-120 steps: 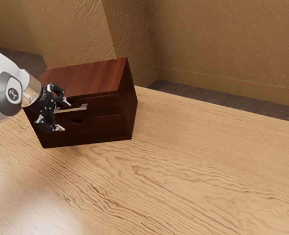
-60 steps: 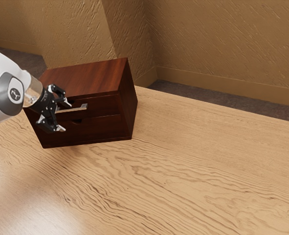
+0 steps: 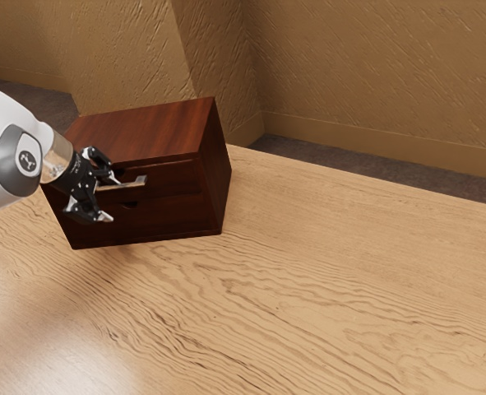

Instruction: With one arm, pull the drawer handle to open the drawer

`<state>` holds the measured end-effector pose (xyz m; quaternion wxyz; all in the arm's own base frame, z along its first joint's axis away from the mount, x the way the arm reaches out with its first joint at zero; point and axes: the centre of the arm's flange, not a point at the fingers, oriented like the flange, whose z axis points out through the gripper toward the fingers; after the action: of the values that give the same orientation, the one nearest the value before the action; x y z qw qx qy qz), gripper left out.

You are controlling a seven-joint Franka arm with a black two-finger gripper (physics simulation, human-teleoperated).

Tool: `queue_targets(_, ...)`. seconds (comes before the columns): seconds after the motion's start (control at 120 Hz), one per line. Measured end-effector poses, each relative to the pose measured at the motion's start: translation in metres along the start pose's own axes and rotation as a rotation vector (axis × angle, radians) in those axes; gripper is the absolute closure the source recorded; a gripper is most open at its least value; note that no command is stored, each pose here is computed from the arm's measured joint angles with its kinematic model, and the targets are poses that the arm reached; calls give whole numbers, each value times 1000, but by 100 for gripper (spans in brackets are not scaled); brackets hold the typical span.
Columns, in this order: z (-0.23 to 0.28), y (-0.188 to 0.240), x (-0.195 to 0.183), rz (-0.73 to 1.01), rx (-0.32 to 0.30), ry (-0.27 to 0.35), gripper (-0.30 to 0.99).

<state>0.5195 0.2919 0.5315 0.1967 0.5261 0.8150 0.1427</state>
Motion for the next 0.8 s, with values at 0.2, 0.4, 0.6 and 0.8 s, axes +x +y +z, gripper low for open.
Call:
queue_targets(0.2, -9, 4, -2, 3, -11, 1, 42)
queue_targets(0.4, -14, 2, -6, 5, -1, -5, 66)
queue_targets(0.6, -21, -4, -9, 7, 15, -4, 75)
queue_targets(0.8, -33, -27, -17, 14, 27, 11, 78)
